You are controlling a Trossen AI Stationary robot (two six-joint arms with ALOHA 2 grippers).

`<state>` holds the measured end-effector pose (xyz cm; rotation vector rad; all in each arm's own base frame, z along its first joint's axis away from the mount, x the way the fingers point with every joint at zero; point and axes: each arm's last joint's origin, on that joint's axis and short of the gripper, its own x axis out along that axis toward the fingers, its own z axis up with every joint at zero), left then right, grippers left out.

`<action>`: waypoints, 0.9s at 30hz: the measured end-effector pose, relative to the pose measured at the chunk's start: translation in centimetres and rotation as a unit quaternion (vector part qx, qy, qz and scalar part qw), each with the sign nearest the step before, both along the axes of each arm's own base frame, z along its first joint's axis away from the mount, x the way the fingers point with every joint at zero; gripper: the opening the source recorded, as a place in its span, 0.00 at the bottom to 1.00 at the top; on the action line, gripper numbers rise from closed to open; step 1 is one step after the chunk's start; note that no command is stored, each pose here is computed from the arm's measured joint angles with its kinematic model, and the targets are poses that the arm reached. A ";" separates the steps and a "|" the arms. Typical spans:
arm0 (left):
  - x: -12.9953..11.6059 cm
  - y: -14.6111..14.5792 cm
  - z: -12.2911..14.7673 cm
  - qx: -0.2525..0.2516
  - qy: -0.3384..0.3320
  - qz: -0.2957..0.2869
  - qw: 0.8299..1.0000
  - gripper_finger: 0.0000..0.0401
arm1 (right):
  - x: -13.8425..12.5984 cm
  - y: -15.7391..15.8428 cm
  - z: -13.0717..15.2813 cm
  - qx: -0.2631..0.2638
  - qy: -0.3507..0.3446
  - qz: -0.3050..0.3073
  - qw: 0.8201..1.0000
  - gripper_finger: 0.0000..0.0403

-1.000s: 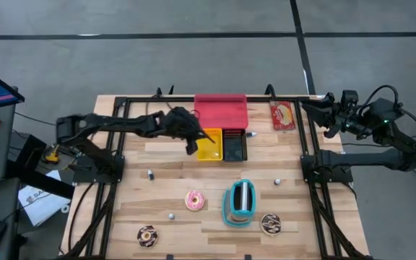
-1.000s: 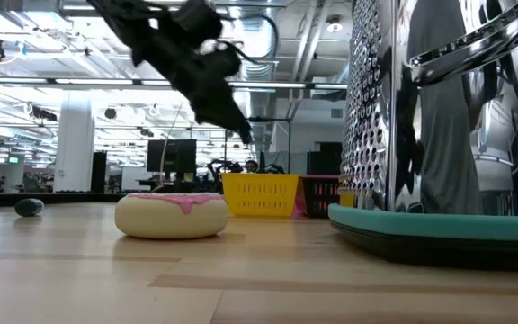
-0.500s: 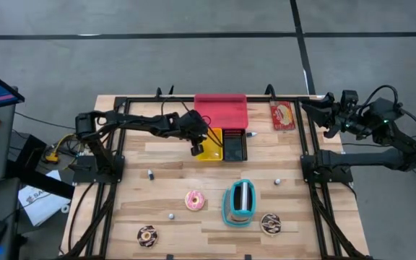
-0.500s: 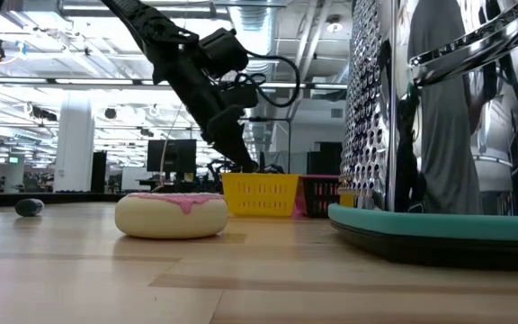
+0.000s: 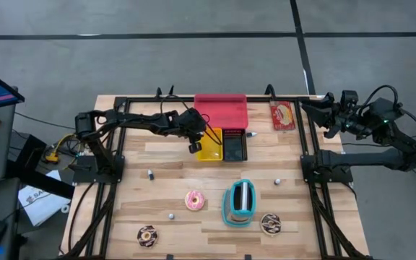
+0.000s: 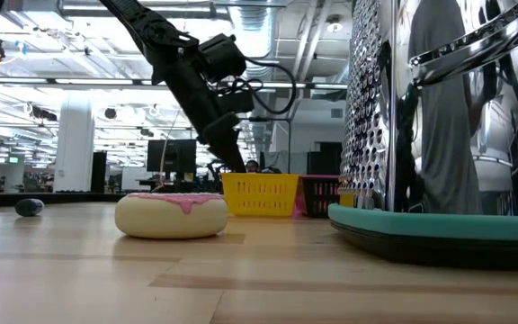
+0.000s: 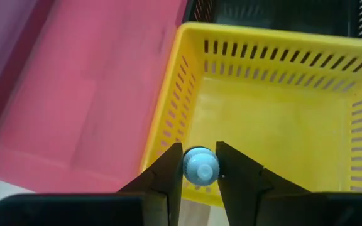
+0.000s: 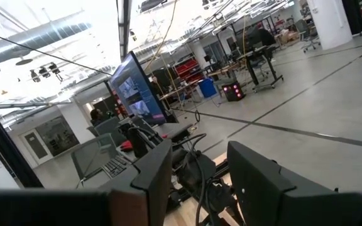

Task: Pick & Place Food Item
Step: Put the black food coloring bottle into the yellow bin, then put the white food coloring bottle into the yellow bin

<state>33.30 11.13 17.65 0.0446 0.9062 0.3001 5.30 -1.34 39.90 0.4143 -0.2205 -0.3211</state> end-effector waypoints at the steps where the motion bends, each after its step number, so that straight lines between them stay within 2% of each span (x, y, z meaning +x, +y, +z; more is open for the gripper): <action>1: 0.0 0.0 0.0 0.001 -0.003 0.000 1.000 0.22 | 0.0 0.0 0.0 0.000 0.000 0.000 1.000 0.37; 14: 0.2 0.1 0.2 0.002 -0.015 0.003 1.000 0.39 | 0.0 0.1 0.0 0.002 -0.001 0.011 1.000 0.37; 18: -0.5 -0.2 2.1 -0.007 -0.039 0.010 0.999 0.42 | 0.0 0.1 0.1 0.001 -0.006 0.012 1.000 0.37; 24: -4.8 -1.7 6.6 -0.055 -0.016 0.034 0.998 0.44 | 0.0 0.1 0.3 0.007 -0.017 0.014 1.000 0.37; 27: -7.8 -3.0 7.6 -0.127 0.003 0.062 0.990 0.45 | 0.0 0.1 0.3 0.010 -0.018 0.015 1.000 0.37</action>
